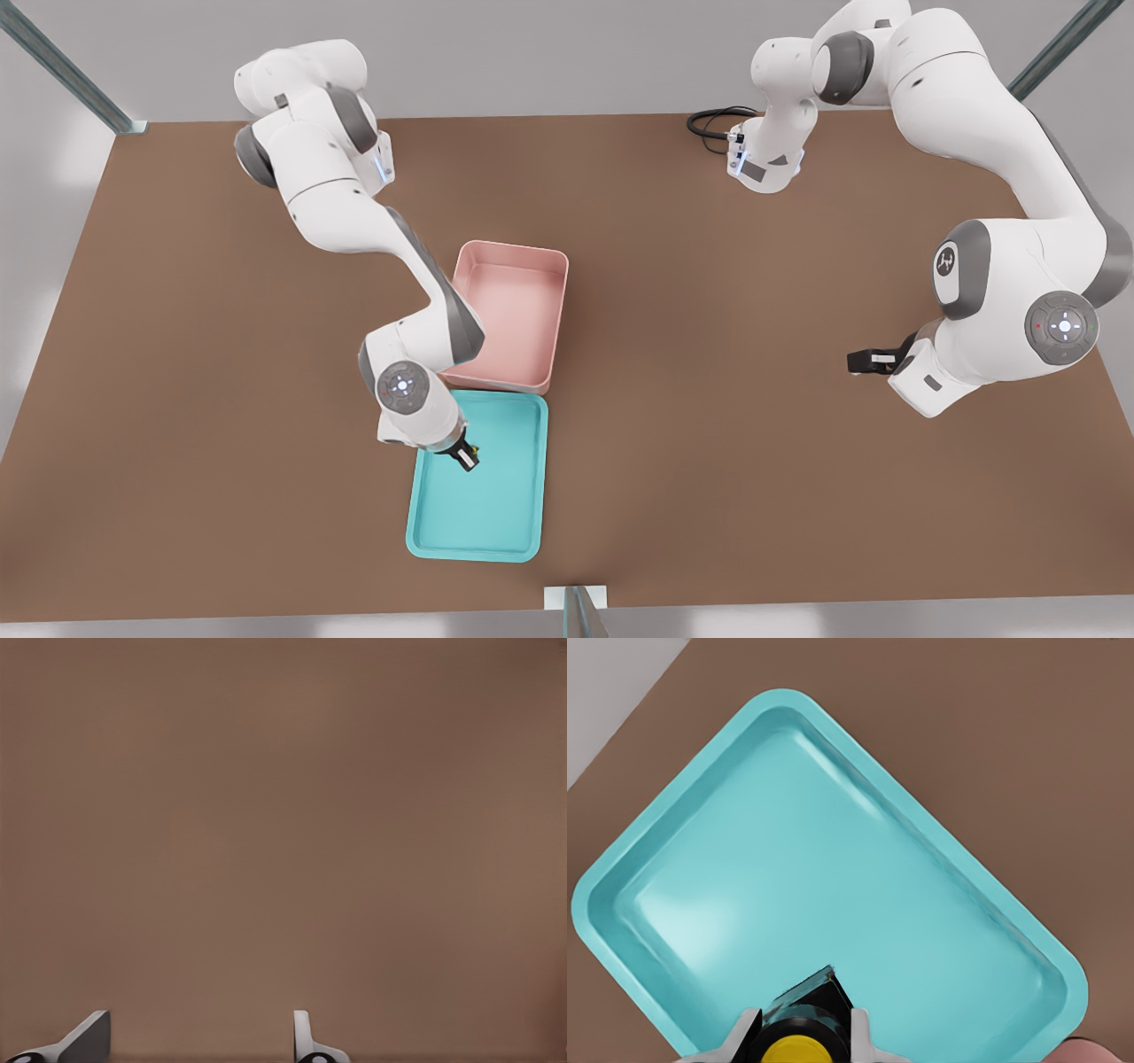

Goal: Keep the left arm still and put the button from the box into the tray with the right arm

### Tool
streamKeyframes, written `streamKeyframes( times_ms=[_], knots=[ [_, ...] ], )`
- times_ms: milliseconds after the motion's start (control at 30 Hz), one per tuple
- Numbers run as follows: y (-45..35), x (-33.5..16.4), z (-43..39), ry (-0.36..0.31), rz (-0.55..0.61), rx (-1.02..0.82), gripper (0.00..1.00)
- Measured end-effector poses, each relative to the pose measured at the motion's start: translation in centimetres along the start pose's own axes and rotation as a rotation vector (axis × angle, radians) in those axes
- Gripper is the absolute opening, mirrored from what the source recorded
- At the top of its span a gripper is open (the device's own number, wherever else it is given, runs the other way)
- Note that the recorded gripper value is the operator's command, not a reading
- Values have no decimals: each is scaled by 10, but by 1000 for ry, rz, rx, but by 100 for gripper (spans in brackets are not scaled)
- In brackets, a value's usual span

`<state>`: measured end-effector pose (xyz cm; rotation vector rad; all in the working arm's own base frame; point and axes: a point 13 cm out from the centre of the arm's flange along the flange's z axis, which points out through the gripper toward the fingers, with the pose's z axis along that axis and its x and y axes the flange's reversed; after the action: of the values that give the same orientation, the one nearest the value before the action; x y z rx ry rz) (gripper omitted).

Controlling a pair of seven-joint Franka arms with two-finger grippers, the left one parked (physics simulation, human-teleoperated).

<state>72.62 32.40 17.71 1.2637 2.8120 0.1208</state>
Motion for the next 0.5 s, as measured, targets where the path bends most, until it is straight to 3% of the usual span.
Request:
streamKeyframes(
  times_ms=[100,133,167,267,367,433,500],
  knots=[
    [-7,-6,30,-9,-4,37,46],
    [-8,-5,36,-10,-7,44,89],
    [-8,-5,39,-12,-11,45,100],
    [-7,-11,34,-26,-18,39,100],
    [-36,-76,-110,-60,25,-8,100],
    [-166,-183,-184,-60,131,51,100],
    [-305,-189,-182,36,175,143,100]
  ],
)
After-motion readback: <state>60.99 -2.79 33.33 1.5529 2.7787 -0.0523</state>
